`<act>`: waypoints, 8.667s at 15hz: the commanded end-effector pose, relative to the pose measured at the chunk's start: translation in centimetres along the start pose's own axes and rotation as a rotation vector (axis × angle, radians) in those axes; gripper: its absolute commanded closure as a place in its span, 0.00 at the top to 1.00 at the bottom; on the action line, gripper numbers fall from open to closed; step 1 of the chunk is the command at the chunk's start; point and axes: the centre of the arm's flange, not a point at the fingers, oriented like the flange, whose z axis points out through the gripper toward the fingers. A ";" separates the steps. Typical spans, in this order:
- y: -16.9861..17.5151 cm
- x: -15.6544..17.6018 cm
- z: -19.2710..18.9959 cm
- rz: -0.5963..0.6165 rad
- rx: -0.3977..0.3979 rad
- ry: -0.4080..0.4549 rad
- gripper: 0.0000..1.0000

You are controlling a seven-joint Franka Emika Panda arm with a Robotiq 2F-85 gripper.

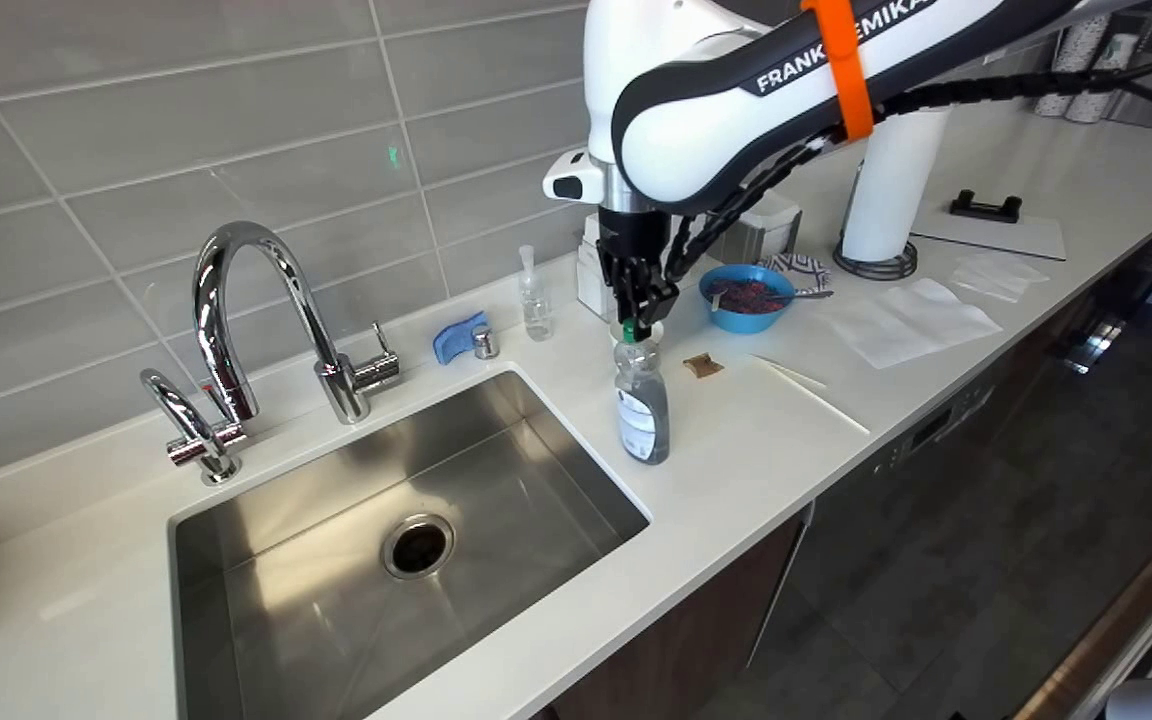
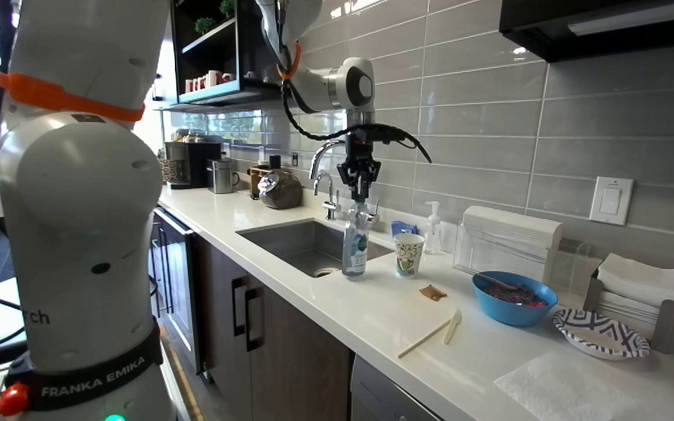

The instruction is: Open the lid of the bottle

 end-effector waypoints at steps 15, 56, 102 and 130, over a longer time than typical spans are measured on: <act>0.3 -0.5 0.9 0.106 -0.139 0.011 0.10; 0.2 -1.5 0.3 0.004 -0.101 0.006 0.05; 2.3 -0.5 -0.8 0.304 -0.145 0.081 0.00; -1.5 -2.5 -7.5 0.556 0.039 -0.050 0.62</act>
